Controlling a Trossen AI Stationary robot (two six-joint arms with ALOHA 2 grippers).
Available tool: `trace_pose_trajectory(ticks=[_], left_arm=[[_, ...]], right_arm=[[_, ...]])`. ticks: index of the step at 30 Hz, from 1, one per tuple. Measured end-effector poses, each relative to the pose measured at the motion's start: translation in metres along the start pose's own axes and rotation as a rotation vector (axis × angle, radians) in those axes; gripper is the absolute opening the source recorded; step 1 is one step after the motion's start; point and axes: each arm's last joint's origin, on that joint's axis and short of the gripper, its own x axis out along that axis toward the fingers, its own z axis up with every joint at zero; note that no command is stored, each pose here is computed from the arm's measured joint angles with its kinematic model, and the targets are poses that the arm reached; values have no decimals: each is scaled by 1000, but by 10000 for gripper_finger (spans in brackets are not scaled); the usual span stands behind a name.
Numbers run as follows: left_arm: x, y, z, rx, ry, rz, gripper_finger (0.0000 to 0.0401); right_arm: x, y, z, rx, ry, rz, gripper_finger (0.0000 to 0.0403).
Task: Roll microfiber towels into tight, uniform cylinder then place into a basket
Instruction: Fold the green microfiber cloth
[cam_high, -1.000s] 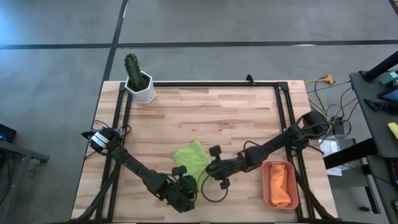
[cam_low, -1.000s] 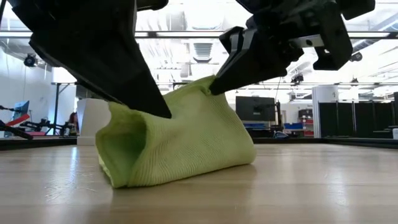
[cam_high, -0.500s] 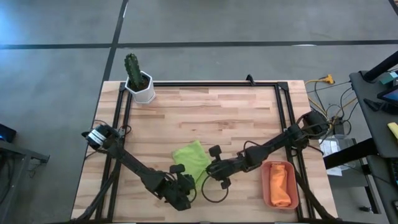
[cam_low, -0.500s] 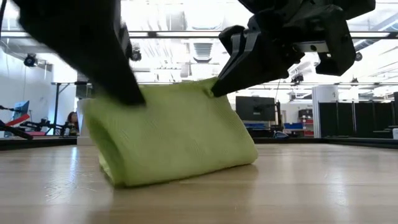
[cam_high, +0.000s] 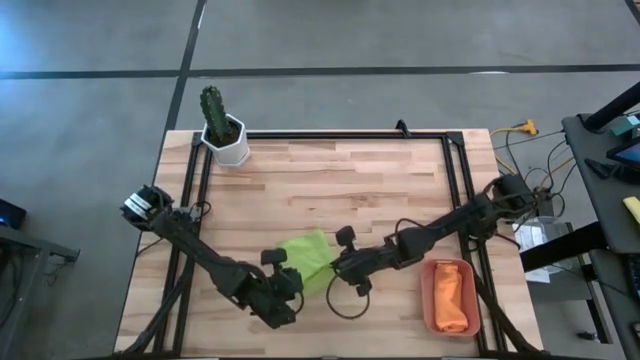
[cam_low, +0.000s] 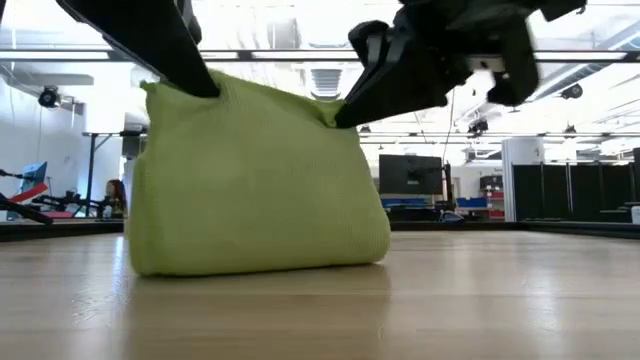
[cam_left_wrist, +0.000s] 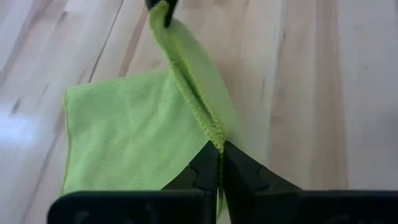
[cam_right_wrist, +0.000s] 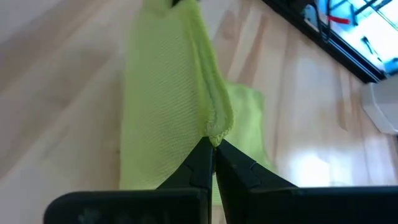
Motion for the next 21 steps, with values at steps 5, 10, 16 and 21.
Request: trace_pose_trajectory(ticks=[5,10,16,21], left_arm=[[7,8,-13,41,63,61,0],[15,19,-21,64,103,112,0],[24,36,-25,116,159,177,0],[32,47,-23,153,172,213,0]], right_arm=[[5,-18,-7,25,19,-35,9],[10,-36,-15,50,9,5,9],[22,-53,-29,96,25,36,9],[36,-59,-43,112,60,45,9]])
